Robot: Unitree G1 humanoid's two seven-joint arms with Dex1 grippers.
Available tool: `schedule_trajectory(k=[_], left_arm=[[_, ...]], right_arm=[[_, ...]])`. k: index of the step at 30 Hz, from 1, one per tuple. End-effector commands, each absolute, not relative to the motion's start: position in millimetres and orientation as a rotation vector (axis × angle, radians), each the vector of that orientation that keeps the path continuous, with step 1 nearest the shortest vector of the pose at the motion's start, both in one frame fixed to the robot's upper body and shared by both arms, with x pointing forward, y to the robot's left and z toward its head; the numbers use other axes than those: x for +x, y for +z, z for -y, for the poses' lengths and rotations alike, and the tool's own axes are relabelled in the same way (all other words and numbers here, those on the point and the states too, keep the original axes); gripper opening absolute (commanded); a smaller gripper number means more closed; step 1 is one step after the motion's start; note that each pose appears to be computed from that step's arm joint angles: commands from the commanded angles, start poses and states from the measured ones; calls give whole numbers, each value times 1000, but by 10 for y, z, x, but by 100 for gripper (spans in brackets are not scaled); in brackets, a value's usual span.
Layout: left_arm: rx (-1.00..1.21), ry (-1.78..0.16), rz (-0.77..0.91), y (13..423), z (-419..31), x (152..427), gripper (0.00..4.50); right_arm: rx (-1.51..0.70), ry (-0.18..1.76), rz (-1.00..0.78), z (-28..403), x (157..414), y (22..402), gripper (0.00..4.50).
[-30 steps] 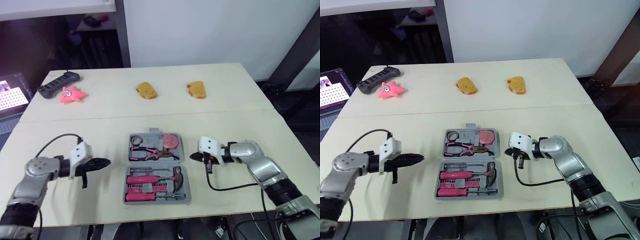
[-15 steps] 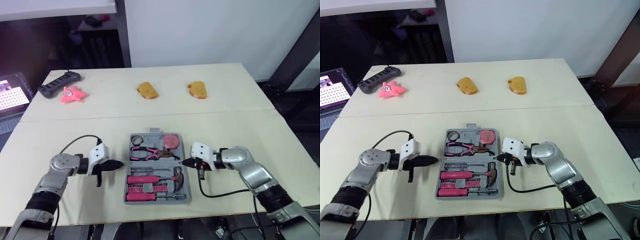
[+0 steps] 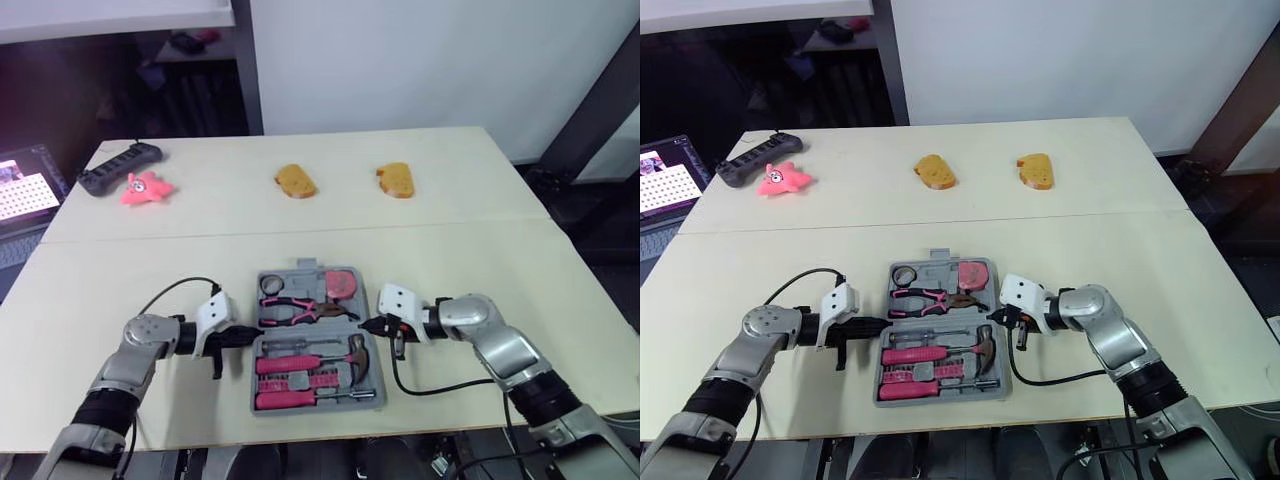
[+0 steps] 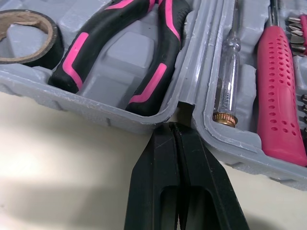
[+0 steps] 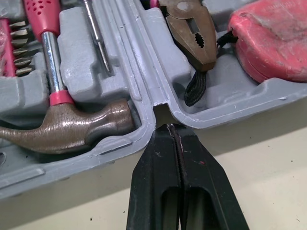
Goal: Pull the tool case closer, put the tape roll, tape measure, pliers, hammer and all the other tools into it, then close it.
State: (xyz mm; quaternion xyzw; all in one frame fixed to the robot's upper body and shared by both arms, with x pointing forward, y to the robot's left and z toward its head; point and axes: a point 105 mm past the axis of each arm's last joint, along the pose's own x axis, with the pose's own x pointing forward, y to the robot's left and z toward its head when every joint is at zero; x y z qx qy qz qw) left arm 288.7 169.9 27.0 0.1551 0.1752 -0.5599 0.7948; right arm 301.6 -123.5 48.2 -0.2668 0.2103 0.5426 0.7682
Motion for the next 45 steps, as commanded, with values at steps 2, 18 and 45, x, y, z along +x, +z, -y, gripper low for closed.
schedule_trajectory(k=[2,18,45], left_arm=[[333,-1251,-346,294,-1537,2825,6],[319,-1254,-413,146,-1459,2646,6],[312,-1200,-470,109,-1625,2516,6]], right_arm=[[-563,1246,-419,1075,2915,516,0],[-503,1262,-521,1152,2630,432,0],[-490,1226,-575,1240,2633,368,0]])
